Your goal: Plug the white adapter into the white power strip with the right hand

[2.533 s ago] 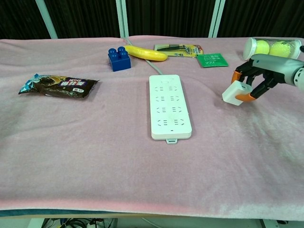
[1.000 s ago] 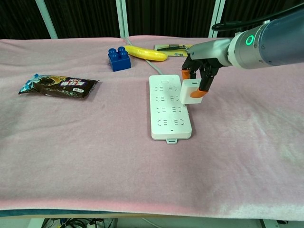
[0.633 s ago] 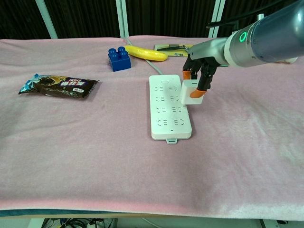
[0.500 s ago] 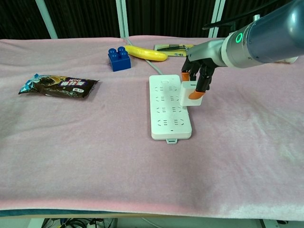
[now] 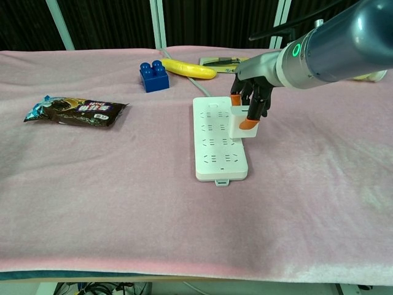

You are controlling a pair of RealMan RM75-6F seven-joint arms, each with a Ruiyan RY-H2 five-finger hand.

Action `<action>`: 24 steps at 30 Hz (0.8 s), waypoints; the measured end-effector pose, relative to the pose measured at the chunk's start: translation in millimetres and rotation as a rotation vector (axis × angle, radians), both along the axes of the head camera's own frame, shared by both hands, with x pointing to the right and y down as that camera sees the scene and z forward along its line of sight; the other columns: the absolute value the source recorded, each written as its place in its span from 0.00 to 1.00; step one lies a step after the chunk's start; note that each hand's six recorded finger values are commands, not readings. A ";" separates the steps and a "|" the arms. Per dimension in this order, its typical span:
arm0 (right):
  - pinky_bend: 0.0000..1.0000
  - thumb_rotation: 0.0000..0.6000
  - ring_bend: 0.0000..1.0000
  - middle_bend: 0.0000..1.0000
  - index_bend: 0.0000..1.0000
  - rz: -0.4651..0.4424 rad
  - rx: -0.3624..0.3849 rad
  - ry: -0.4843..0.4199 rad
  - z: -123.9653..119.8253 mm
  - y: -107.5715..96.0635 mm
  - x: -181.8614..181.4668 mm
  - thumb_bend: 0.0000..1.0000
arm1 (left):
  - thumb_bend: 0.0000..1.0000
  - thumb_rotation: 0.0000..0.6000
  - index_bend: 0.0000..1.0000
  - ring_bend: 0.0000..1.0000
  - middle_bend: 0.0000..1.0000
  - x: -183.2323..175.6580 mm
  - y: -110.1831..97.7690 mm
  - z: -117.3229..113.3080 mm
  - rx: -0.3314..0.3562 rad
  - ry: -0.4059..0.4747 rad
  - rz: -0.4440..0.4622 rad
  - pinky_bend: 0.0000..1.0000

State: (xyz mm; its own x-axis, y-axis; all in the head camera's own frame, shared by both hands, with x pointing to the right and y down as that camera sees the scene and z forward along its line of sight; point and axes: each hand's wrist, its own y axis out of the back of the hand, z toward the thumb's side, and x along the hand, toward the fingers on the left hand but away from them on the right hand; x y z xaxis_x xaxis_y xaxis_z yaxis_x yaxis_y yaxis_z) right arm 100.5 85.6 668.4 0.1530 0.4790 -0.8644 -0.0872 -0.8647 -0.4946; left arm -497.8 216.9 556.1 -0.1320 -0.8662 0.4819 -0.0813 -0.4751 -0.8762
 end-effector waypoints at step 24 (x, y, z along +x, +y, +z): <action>0.34 1.00 0.57 0.61 0.71 -0.002 -0.011 -0.011 1.1 3.9 -6.6 0.35 | 0.23 1.00 0.01 0.00 0.00 -0.8 0.3 0.3 -0.004 -0.001 -0.007 0.00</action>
State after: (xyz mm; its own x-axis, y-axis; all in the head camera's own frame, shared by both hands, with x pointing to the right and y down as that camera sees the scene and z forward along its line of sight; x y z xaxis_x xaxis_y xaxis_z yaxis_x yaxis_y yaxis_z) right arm 93.9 89.5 669.4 0.1633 0.4688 -0.8681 -0.0840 -0.8701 -0.4857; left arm -498.7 217.1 556.3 -0.1390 -0.8633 0.4852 -0.0837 -0.4779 -0.8744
